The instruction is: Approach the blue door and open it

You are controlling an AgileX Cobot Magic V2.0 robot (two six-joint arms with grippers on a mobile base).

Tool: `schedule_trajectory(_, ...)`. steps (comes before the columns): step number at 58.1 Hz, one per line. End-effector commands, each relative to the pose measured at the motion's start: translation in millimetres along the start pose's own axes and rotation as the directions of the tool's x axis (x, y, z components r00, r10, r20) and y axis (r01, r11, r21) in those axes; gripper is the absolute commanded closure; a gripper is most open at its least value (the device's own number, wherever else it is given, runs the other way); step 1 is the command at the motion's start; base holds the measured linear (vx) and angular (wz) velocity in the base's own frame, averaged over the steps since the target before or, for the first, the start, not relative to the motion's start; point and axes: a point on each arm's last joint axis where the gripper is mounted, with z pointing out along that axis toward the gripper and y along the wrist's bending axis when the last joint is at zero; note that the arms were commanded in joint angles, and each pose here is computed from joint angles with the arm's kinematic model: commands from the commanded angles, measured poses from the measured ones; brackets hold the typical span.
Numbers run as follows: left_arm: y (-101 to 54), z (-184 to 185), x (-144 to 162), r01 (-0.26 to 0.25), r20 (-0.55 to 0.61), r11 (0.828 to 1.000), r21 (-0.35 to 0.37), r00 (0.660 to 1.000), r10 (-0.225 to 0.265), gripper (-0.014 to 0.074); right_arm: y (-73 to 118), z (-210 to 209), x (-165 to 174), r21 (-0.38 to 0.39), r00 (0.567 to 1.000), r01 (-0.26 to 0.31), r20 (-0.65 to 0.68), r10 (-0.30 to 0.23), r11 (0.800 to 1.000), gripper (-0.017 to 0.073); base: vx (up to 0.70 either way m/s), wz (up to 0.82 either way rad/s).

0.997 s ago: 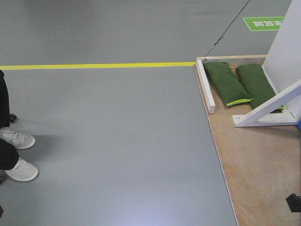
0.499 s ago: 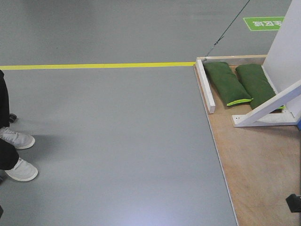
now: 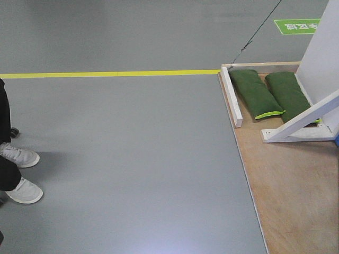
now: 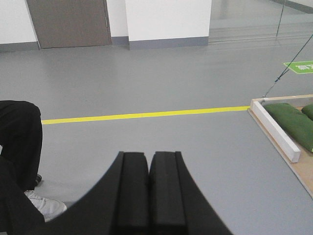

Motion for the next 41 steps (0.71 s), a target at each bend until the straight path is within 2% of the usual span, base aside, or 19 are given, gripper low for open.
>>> schedule_trajectory(1, -0.1, -4, -17, 0.008, 0.122, 1.000, 0.008, 0.992, -0.009, 0.0521, 2.6, 1, -62, 0.005, 0.988, 0.010, 0.154, -0.011, 1.000, 0.0547, 0.00, 0.00)
schedule_trajectory(11, -0.1, -4, -17, 0.008, 0.122, 1.000, 0.008, 0.992, -0.009, 0.0521, 6.6, 17, -143, 0.000, 0.964, 0.011, 0.264, -0.011, 1.000, 0.0547, 0.00, 0.00)
schedule_trajectory(22, -0.1, -4, -17, 0.008, 0.122, 1.000, 0.008, 0.992, -0.009, 0.0521, 9.8, 33, -207, -0.004, 0.930, 0.013, 0.368, -0.010, 1.000, 0.0547, 0.00, 0.00)
schedule_trajectory(34, -0.1, -4, -17, 0.008, 0.122, 1.000, 0.008, 0.992, -0.009, 0.0521, 10.4, 28, -234, 0.001, 0.898, 0.010, 0.439, -0.009, 1.000, 0.0547, 0.00, 0.00)
schedule_trajectory(41, -0.1, -4, -17, 0.008, 0.122, 1.000, 0.008, 0.992, -0.009, 0.0521, 3.9, 28, -234, 0.064, 0.896, -0.022, 0.443, -0.008, 0.998, 0.0547, 0.00, 0.00)
